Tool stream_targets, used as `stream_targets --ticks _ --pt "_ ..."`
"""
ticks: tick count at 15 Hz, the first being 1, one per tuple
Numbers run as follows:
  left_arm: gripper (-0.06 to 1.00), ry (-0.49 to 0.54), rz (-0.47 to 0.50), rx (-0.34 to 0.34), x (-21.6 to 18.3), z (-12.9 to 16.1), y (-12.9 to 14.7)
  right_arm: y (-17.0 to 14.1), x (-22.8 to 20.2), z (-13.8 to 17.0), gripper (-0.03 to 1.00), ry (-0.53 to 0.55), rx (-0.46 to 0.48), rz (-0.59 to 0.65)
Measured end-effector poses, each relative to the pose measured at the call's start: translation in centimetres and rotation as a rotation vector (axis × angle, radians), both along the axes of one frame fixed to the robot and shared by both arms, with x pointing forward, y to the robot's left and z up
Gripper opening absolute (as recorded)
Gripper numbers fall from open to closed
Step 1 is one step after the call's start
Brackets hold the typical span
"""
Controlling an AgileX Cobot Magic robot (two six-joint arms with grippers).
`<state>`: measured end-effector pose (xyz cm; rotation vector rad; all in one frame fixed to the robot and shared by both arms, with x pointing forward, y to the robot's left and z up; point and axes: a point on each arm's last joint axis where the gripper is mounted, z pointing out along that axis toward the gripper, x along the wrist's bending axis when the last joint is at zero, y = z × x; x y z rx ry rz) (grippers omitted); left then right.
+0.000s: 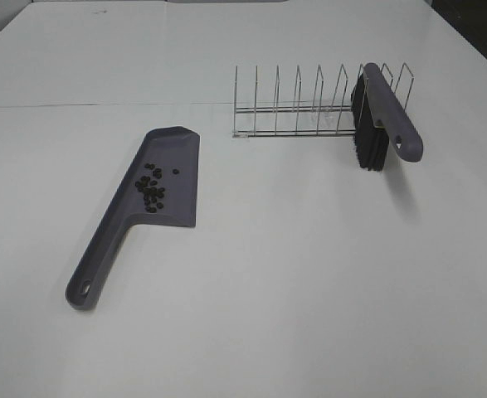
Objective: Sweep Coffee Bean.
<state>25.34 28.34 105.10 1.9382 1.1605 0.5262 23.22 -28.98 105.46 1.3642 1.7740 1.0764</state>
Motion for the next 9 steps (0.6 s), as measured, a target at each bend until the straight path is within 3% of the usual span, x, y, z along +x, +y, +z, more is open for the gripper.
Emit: stream_targets --ticks 9 --pt "0.76 0.000 -0.001 0.001 0.00 0.00 0.00 0.00 0.00 0.00 0.79 0.000 0.000 0.000"
